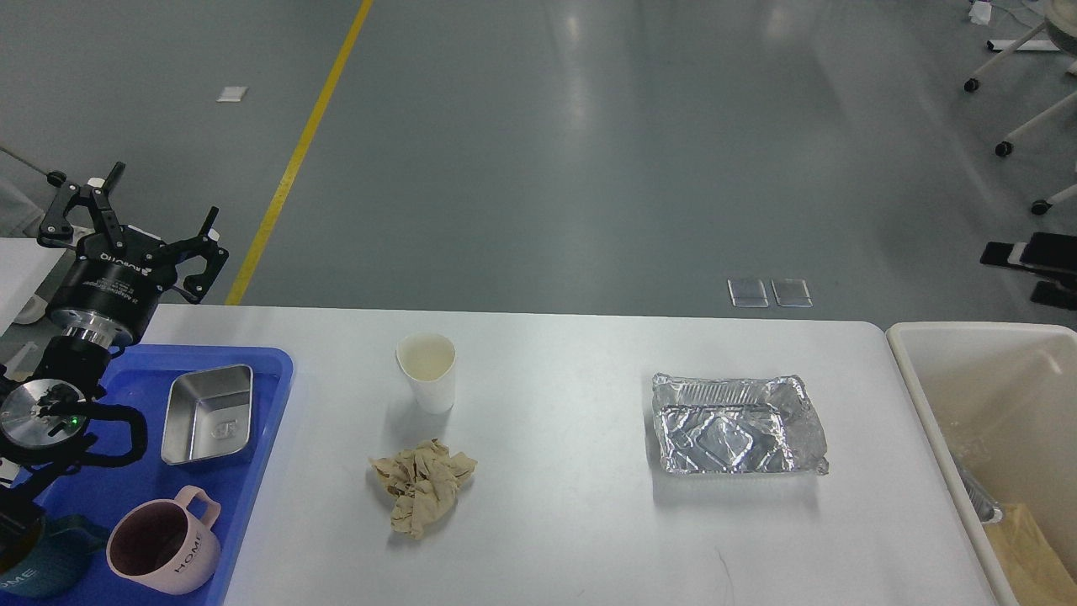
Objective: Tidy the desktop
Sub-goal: 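Reach the right gripper toward the foil tray's near edge, then grasp the foil tray with the right gripper and drag it toward the cup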
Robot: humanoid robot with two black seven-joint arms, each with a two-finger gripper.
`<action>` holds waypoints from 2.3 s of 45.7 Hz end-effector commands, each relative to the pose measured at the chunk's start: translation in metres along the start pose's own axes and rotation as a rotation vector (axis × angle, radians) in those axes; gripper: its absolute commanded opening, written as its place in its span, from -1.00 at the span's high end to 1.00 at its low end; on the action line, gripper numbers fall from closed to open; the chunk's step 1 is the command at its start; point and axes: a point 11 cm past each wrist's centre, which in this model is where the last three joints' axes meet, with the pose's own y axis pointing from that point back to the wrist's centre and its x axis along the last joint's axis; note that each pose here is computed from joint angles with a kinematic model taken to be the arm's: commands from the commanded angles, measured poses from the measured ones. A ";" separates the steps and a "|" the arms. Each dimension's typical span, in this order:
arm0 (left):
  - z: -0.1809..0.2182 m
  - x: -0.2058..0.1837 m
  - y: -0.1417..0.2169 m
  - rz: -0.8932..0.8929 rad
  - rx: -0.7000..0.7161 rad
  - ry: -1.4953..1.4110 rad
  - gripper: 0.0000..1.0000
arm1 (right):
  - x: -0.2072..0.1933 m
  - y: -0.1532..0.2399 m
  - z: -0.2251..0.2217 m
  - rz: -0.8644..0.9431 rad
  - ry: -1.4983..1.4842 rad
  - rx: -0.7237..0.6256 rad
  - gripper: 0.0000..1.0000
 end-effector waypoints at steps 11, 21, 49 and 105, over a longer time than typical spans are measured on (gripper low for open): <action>0.001 0.002 0.006 -0.021 0.007 0.004 -0.92 | 0.019 0.067 -0.032 0.000 0.185 -0.116 -1.00; -0.001 0.006 0.010 -0.019 0.012 0.006 -0.92 | 0.004 0.047 -0.022 -0.040 0.146 -0.085 -1.00; 0.017 0.025 0.027 0.033 0.013 -0.049 -0.92 | -0.129 -0.130 0.061 -0.237 0.190 -0.083 -1.00; 0.021 0.030 0.031 0.046 0.008 -0.058 -0.92 | -0.202 -0.218 0.094 -0.203 0.353 -0.172 0.42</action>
